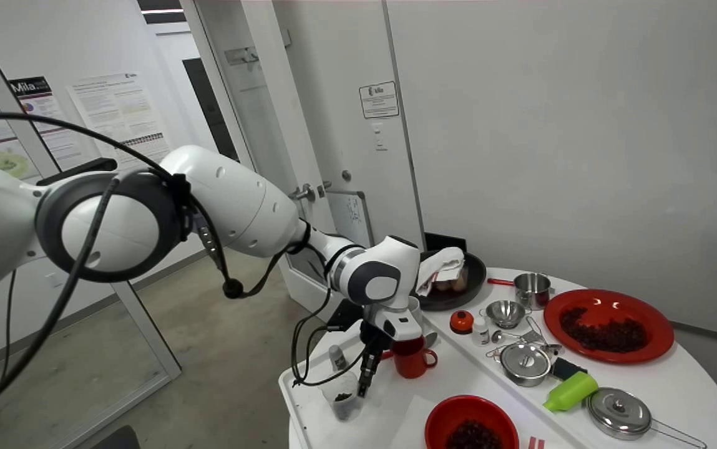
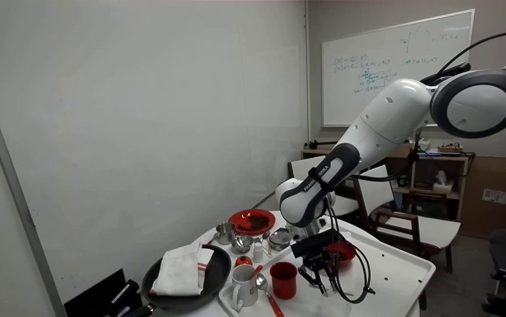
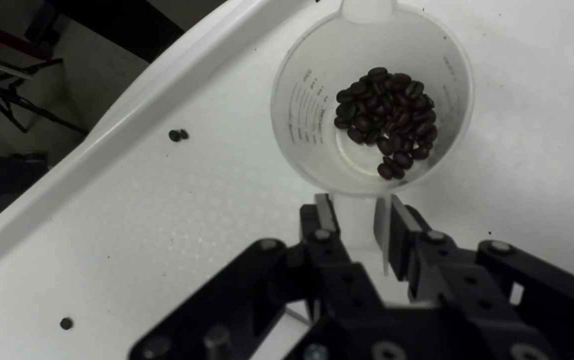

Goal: Pour some of the contents from the jug into the red bowl, pour the contents in the red cup into the red bowl then pour some of the contents from the jug into the red bowl

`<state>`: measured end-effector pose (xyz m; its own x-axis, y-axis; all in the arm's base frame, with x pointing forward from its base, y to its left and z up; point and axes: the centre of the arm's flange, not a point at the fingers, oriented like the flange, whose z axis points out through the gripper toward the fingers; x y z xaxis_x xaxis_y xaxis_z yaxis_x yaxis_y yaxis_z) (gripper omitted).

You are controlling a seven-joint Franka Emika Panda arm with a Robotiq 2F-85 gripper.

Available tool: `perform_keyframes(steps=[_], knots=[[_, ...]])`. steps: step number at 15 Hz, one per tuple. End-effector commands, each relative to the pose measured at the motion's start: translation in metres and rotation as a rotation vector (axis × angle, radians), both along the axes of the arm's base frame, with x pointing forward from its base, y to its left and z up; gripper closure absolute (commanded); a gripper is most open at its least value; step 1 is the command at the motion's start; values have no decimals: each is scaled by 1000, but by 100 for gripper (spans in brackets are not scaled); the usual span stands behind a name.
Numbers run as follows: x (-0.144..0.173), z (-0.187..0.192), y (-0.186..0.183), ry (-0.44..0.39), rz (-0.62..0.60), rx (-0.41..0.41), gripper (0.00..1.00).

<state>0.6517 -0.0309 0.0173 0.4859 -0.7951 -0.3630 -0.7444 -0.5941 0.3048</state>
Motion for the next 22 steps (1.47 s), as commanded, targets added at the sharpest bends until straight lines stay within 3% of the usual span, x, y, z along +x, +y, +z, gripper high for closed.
perform_keyframes(steps=[1, 7, 13, 16, 22], knots=[[7, 9, -7, -8, -46, -20, 88], [25, 42, -38, -31, -69, -105, 88], [46, 65, -49, 0, -55, -114, 88], [51, 86, -67, -30, -103, -130, 88], [60, 122, -140, -98, -283, -179, 88]])
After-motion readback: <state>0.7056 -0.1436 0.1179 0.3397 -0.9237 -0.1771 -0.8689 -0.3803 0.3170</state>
